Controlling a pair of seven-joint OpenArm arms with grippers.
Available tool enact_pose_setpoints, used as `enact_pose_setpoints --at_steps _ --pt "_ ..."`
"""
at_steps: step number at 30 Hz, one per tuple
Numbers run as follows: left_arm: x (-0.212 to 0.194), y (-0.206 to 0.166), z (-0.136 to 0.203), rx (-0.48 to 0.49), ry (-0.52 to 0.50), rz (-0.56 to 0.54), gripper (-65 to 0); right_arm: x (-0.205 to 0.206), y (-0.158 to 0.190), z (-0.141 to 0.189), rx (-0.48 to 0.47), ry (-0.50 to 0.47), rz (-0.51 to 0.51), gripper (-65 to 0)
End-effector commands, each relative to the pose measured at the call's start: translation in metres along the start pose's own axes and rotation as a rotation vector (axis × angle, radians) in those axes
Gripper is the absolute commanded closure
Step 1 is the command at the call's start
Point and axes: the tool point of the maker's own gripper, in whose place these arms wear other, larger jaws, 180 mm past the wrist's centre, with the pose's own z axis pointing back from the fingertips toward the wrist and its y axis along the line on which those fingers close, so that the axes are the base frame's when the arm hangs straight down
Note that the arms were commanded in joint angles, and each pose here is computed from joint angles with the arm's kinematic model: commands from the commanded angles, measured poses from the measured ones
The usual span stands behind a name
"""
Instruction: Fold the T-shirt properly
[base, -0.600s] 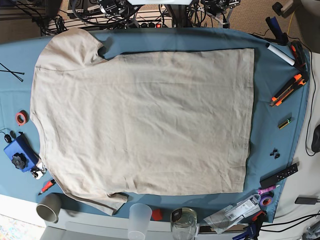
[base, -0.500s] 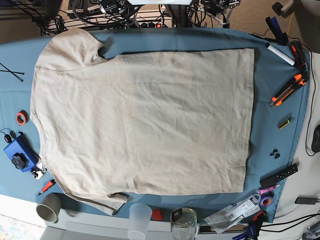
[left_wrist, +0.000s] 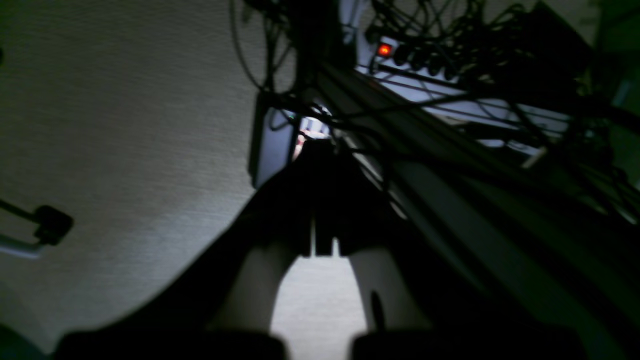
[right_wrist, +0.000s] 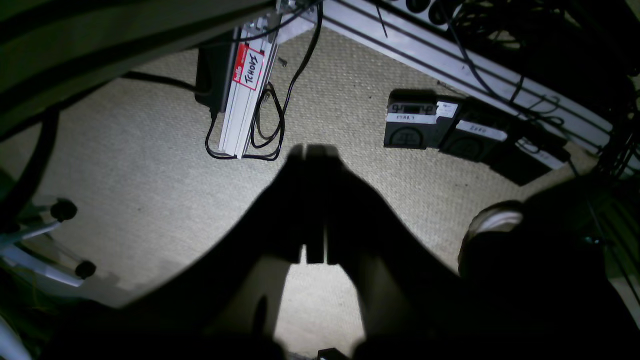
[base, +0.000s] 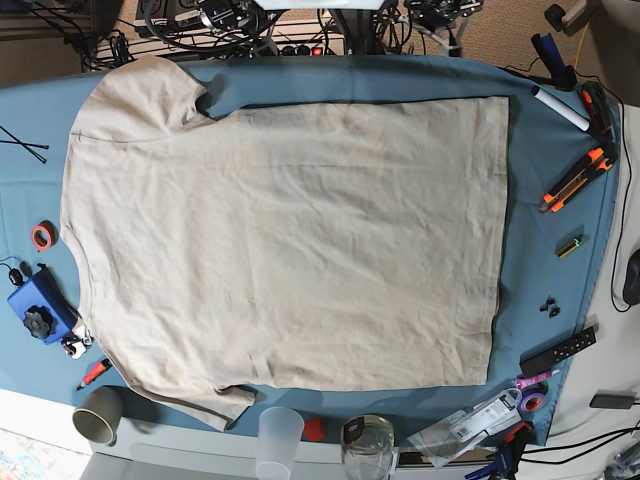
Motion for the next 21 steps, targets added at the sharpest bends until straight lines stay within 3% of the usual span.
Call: enact_pose_setpoints --at_steps 1,5,14,21 --pt "-0.005 0.006 0.003 0.004 0.017 -0.003 0.0 -0.005 0.000 0.001 0.004 0.010 0.000 0.0" --pt "-0.016 0.023 0.013 0.028 0.073 -0.028 0.0 -0.012 0.000 0.005 0.002 0.024 0.004 0.0" --pt "-0.025 0.067 0.050 0.100 0.014 0.008 0.0 -0.023 -0.011 0.038 -0.017 -0.039 0.018 0.0" --pt "-0.024 0.086 0.080 0.133 -0.039 -0.023 0.0 -0.047 -0.041 0.076 -0.138 -0.074 0.076 0.0"
